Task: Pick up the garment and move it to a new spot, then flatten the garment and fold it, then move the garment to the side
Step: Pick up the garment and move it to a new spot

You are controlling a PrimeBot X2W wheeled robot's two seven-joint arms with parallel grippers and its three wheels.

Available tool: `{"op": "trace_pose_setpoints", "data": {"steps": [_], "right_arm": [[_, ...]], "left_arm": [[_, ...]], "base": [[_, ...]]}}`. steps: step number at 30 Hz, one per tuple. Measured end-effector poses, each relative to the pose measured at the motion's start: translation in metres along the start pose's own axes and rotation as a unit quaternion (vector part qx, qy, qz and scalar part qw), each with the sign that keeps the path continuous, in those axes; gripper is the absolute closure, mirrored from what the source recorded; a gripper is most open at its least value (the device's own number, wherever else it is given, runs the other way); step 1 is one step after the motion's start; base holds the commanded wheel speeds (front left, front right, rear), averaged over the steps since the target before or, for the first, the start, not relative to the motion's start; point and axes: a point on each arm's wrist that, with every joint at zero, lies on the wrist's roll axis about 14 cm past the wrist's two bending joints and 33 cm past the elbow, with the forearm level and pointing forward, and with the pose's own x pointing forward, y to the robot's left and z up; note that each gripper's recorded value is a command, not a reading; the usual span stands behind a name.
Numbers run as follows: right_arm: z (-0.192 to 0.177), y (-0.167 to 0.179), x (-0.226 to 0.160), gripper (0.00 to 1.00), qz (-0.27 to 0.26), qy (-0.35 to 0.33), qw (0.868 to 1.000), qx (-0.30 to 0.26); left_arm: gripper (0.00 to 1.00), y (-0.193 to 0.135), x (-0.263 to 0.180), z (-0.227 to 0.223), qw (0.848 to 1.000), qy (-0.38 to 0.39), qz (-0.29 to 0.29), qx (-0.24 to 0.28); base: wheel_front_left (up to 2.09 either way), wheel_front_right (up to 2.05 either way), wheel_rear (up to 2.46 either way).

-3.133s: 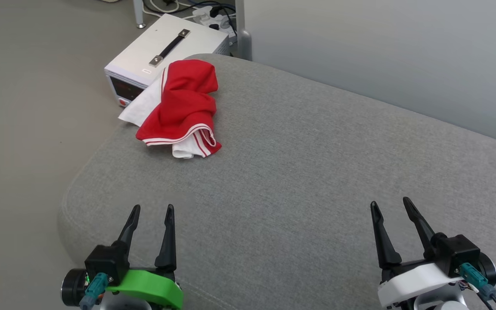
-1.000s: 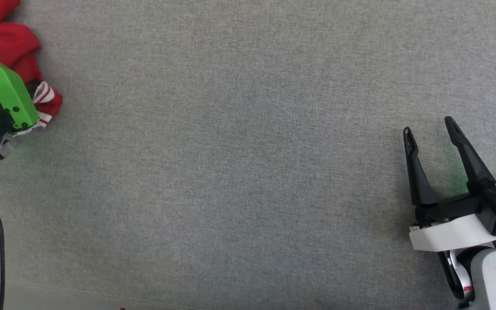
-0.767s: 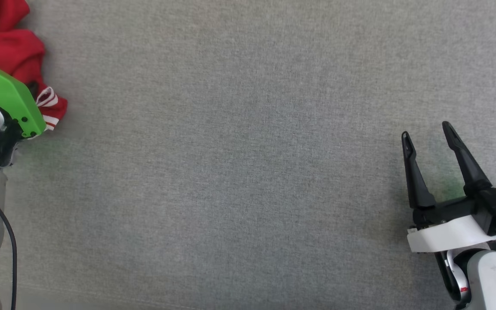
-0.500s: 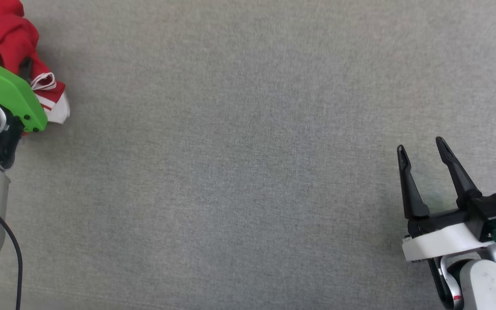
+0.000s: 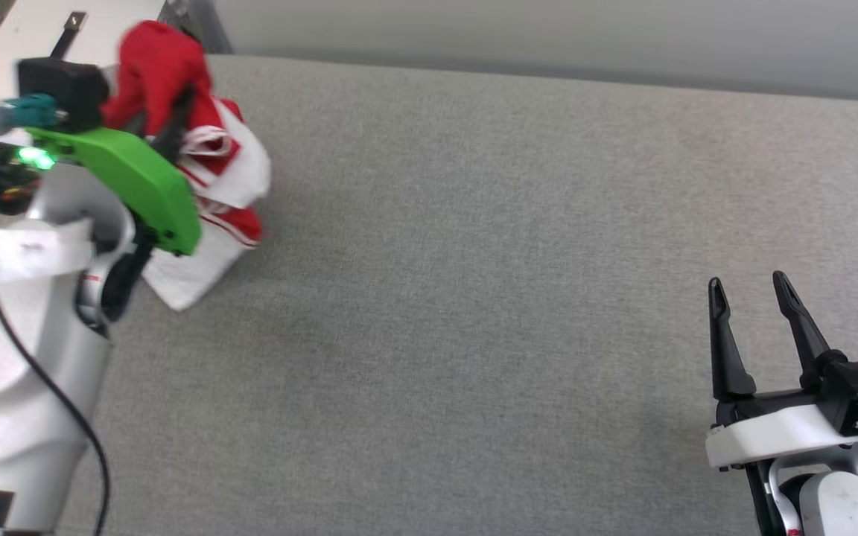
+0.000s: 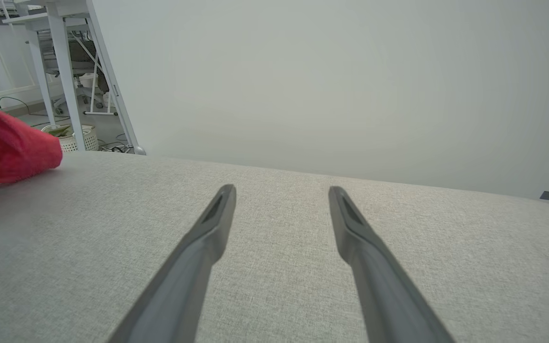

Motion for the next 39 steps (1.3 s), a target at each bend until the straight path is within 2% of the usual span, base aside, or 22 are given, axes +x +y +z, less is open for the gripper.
{"op": "trace_pose_setpoints", "data": {"steps": [5, 6, 13, 19, 23, 29, 30, 31, 39], "right_arm": [[0.014, -0.016, -0.011, 0.00, -0.028, -0.014, 1.000, -0.005], [0.021, -0.032, -0.020, 0.00, -0.053, -0.020, 0.998, -0.013], [0.033, -0.067, -0.043, 0.00, -0.108, -0.030, 0.993, -0.030], [0.031, -0.110, -0.073, 0.00, -0.182, -0.020, 0.983, -0.026], [0.022, -0.117, -0.082, 0.00, -0.197, -0.004, 0.980, -0.024], [0.009, -0.128, -0.089, 0.00, -0.216, 0.019, 0.976, -0.028], [0.008, -0.129, -0.090, 0.00, -0.218, 0.022, 0.975, -0.028], [0.002, -0.133, -0.093, 0.00, -0.223, 0.033, 0.974, -0.030], [0.003, -0.129, -0.089, 0.00, -0.216, 0.030, 0.975, -0.029]], "left_arm": [[1.00, -0.070, 0.003, 0.014, 0.996, -0.014, -0.083, -0.002], [1.00, -0.115, 0.006, 0.018, 0.990, -0.015, -0.138, -0.003], [1.00, -0.226, 0.009, 0.008, 0.964, -0.002, -0.264, -0.021], [1.00, -0.314, 0.005, -0.031, 0.934, 0.037, -0.355, -0.010], [1.00, -0.348, 0.010, -0.056, 0.921, 0.064, -0.383, -0.010], [1.00, -0.365, 0.032, -0.094, 0.916, 0.097, -0.389, -0.005], [0.72, -0.366, 0.034, -0.098, 0.916, 0.099, -0.389, -0.005], [0.00, -0.369, 0.039, -0.111, 0.915, 0.101, -0.390, -0.010], [0.00, -0.363, 0.040, -0.098, 0.925, 0.058, -0.371, -0.052]], "base": [[0.00, 0.00, 0.00], [0.00, 0.00, 0.00], [0.00, 0.00, 0.00], [0.00, 0.00, 0.00], [0.00, 0.00, 0.00], [0.00, 0.00, 0.00], [0.00, 0.00, 0.00], [0.00, 0.00, 0.00], [0.00, 0.00, 0.00]]}}
